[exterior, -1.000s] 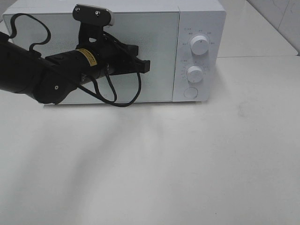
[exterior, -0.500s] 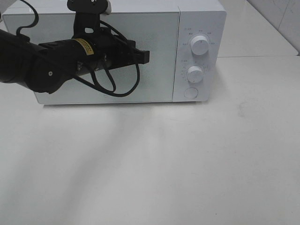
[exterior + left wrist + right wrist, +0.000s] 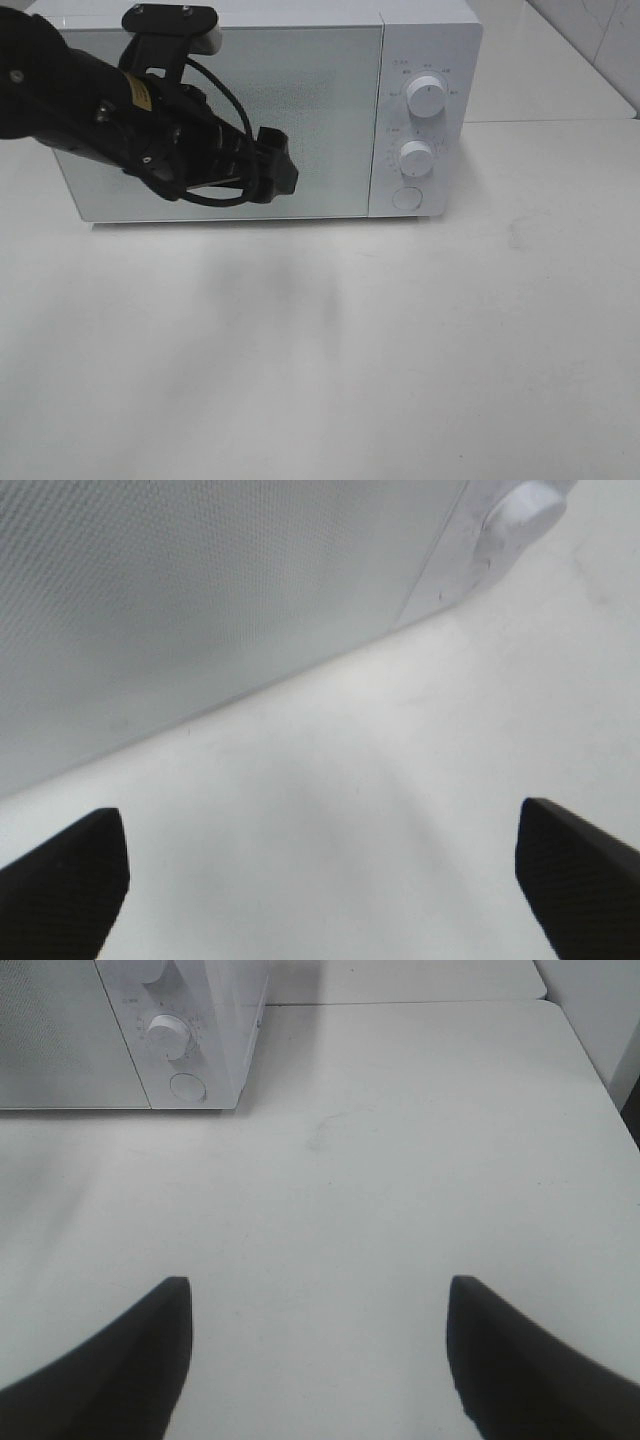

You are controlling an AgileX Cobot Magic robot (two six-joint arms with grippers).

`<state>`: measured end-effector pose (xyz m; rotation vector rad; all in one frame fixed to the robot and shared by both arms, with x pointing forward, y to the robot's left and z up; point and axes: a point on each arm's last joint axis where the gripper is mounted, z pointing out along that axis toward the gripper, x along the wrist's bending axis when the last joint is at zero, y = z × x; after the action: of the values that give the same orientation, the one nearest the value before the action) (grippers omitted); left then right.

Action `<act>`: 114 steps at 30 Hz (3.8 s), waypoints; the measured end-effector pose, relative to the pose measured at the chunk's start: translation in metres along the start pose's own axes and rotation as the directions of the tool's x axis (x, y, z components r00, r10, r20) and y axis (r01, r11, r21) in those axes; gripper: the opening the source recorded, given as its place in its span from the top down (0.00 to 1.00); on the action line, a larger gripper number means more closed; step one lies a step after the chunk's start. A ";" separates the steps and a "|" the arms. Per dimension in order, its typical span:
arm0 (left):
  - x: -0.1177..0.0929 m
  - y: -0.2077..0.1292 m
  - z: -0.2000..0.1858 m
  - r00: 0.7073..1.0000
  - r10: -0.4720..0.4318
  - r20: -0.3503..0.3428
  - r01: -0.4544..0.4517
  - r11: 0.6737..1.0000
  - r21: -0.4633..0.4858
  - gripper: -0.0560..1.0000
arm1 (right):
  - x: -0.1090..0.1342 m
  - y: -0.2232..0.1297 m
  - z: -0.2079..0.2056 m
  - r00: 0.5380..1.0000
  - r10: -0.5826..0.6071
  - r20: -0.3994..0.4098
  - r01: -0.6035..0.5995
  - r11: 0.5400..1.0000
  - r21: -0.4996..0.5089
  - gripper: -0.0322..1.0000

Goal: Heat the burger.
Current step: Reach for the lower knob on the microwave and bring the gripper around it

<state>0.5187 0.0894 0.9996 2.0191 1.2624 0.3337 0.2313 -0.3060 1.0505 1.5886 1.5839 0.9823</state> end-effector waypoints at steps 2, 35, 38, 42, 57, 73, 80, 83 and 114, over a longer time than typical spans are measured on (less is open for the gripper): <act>0.000 -0.002 -0.010 1.000 -0.009 -0.004 0.009 0.999 0.052 0.02 | 0.000 0.000 0.000 1.000 0.000 0.000 0.000 1.000 0.000 0.28; 0.067 -0.035 -0.084 0.968 -0.166 -0.188 0.237 0.851 0.468 0.01 | 0.000 0.000 0.000 1.000 0.000 0.000 0.000 1.000 0.000 0.28; 0.083 -0.043 -0.100 0.952 -0.209 -0.224 0.290 0.849 0.442 0.01 | 0.000 0.000 0.000 1.000 0.000 0.000 0.000 1.000 0.000 0.28; 0.102 -0.062 -0.127 0.920 -0.272 -0.282 0.369 0.841 0.395 0.01 | 0.000 0.000 0.000 1.000 0.000 0.000 0.000 1.000 0.000 0.28; 0.093 -0.119 -0.190 0.903 -0.249 -0.351 0.363 0.879 0.310 0.01 | 0.000 0.000 0.000 1.000 0.000 0.000 0.000 1.000 0.000 0.28; 0.069 -0.164 -0.232 0.904 -0.214 -0.371 0.268 0.958 0.102 0.01 | 0.000 0.000 0.000 1.000 0.000 0.000 0.000 1.000 0.000 0.28; 0.057 -0.173 -0.253 0.909 -0.219 -0.356 0.217 0.975 -0.046 0.01 | 0.000 0.000 0.000 1.000 0.000 0.000 0.000 1.000 0.000 0.28; 0.049 -0.181 -0.264 0.915 -0.226 -0.334 0.190 0.972 -0.137 0.01 | 0.000 0.000 0.000 1.000 0.000 0.000 0.000 1.000 0.000 0.28; 0.029 -0.208 -0.292 0.865 -0.302 -0.401 0.124 0.903 -0.412 0.01 | 0.000 0.000 0.000 1.000 0.000 0.000 0.000 1.000 0.000 0.28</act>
<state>0.2300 0.2967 1.0579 1.4945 1.5543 0.9118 0.2313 -0.3060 1.0505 1.5886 1.5839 0.9823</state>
